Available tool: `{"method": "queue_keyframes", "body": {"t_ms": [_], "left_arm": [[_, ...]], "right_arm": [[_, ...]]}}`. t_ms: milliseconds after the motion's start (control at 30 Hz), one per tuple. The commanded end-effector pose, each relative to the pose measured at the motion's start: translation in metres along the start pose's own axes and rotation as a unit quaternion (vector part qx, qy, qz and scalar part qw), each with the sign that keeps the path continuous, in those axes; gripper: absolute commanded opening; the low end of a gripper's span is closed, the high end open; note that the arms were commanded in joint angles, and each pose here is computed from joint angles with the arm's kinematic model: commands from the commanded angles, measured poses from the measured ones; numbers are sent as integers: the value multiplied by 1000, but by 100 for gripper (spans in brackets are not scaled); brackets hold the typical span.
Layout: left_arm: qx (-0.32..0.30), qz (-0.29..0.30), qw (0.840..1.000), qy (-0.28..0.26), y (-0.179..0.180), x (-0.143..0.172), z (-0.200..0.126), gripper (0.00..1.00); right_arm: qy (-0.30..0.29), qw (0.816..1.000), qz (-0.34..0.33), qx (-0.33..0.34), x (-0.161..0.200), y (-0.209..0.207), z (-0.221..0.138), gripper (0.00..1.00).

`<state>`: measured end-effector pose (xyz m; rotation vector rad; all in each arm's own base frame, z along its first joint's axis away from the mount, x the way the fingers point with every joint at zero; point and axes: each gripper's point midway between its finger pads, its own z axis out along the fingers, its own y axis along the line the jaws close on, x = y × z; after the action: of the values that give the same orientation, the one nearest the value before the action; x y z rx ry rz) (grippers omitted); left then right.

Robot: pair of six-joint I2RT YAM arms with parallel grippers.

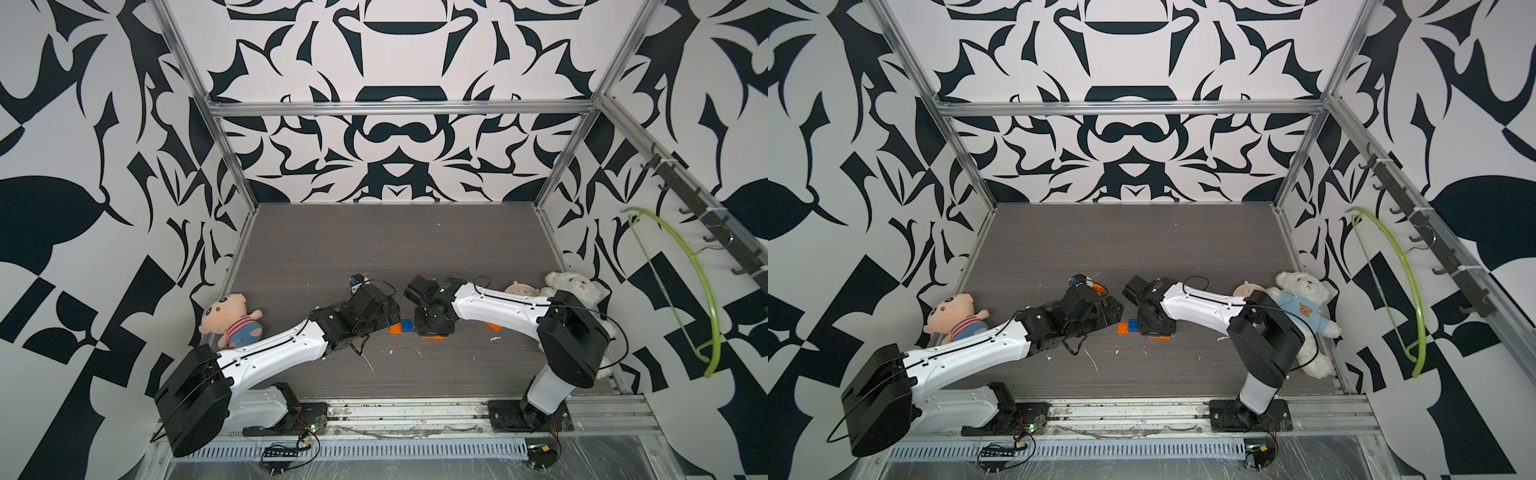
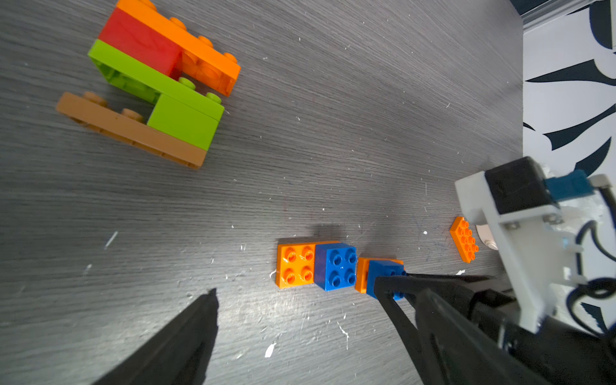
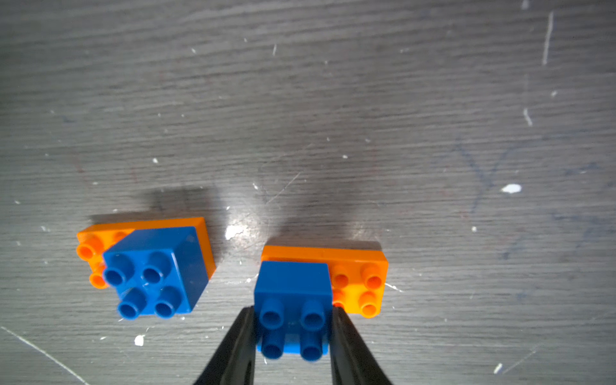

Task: Assemble the number 5 with lego
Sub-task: Assemble the lego brick with the lego brick.

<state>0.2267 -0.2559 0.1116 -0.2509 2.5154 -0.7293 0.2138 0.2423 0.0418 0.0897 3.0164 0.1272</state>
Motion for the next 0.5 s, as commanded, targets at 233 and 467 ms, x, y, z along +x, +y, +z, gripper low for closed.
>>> {"method": "queue_keyframes", "body": {"t_ms": [233,467], "left_arm": [[-11,-2,1000,5,7,3,3,99],[-13,-1,1000,5,9,4,2,99]], "right_arm": [[0,1000,8,25,4,-9,0,38],[15,999,9,44,9,-14,12,38]]}}
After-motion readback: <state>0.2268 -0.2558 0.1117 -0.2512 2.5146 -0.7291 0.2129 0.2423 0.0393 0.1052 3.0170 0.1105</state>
